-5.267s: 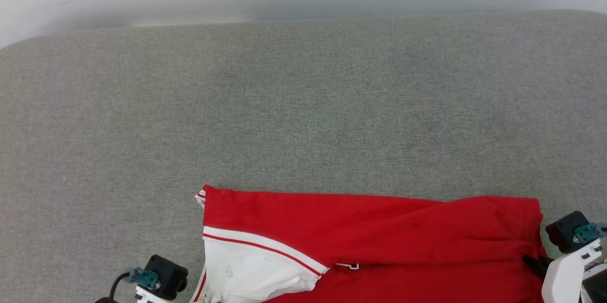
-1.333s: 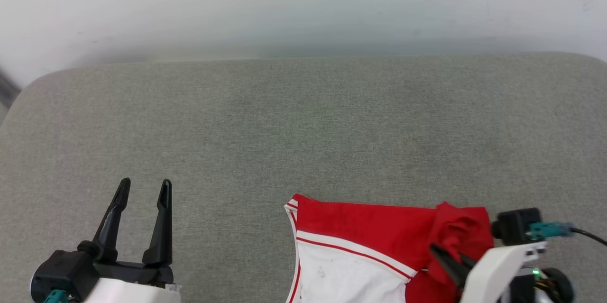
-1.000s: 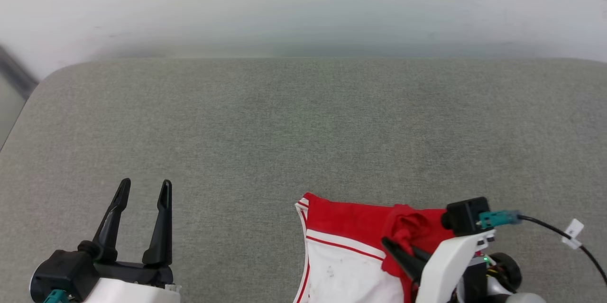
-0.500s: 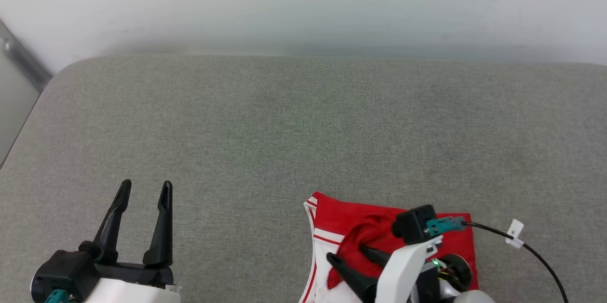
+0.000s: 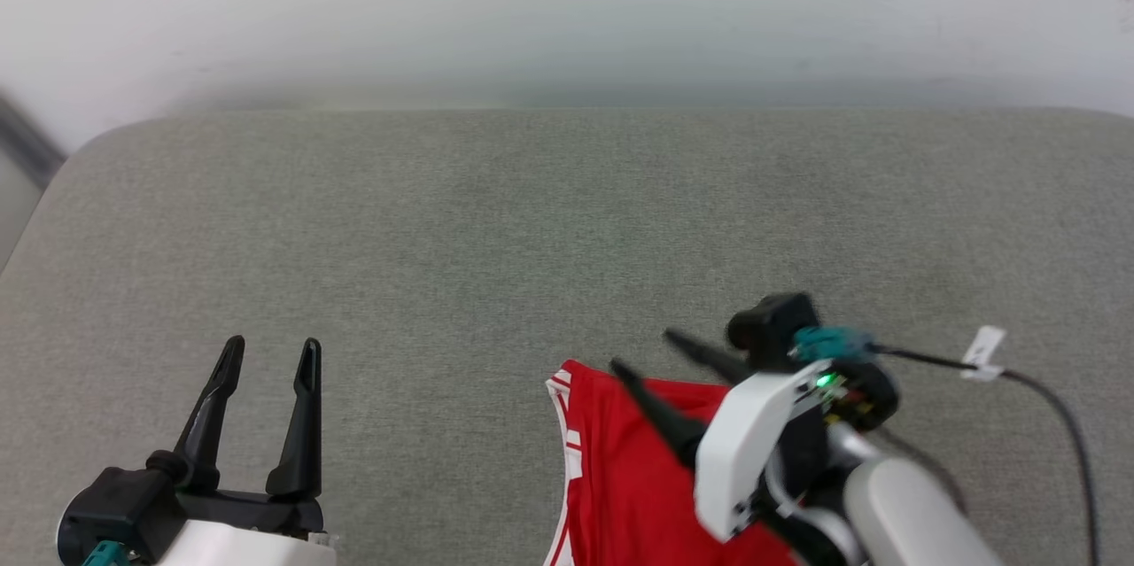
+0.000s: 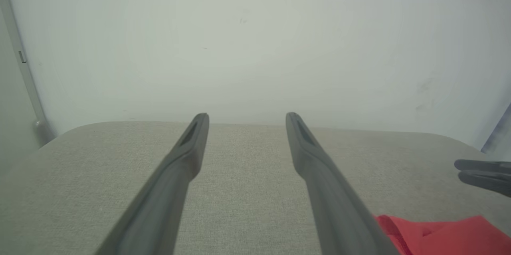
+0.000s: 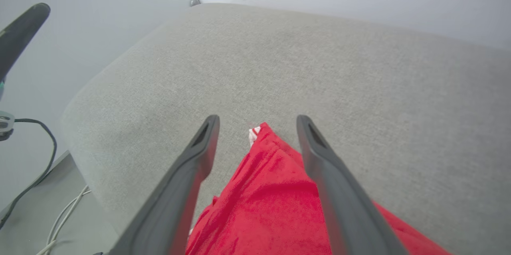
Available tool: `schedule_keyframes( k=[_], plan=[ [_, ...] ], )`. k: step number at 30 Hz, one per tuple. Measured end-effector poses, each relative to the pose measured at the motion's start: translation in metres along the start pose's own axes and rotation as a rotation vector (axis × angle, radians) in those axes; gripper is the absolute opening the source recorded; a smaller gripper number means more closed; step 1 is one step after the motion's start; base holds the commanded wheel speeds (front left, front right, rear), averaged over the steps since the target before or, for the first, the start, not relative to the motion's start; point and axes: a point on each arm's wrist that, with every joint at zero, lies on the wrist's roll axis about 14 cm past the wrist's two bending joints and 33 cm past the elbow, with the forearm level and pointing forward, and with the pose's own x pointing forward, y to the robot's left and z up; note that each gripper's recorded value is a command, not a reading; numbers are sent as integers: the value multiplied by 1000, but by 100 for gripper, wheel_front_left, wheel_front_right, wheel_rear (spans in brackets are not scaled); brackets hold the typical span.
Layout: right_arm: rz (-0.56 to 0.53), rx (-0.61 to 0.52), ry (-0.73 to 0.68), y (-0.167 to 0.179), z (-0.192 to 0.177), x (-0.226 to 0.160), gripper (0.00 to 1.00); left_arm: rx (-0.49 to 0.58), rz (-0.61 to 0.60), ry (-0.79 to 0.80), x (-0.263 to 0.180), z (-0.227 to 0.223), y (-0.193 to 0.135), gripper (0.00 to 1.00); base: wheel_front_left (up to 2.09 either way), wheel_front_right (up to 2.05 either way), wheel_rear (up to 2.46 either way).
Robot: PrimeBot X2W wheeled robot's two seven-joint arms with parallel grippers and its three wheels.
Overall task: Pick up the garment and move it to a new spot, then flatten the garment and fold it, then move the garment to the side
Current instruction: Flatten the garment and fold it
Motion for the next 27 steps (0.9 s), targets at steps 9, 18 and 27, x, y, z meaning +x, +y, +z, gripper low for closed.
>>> schedule_keyframes(
  k=[9, 18, 27],
  plan=[
    [-331, -346, -240, -111, 71, -44, 100, -24, -63, 11, 13, -8, -20, 100, 0, 0, 0],
    [-578, -399, -410, -165, 84, -114, 100, -45, -105, 9, 20, -10, -35, 100, 0, 0, 0],
    [-623, -304, -510, -152, 66, -140, 100, -59, -124, -1, 17, -6, -44, 100, 0, 0, 0]
  ],
)
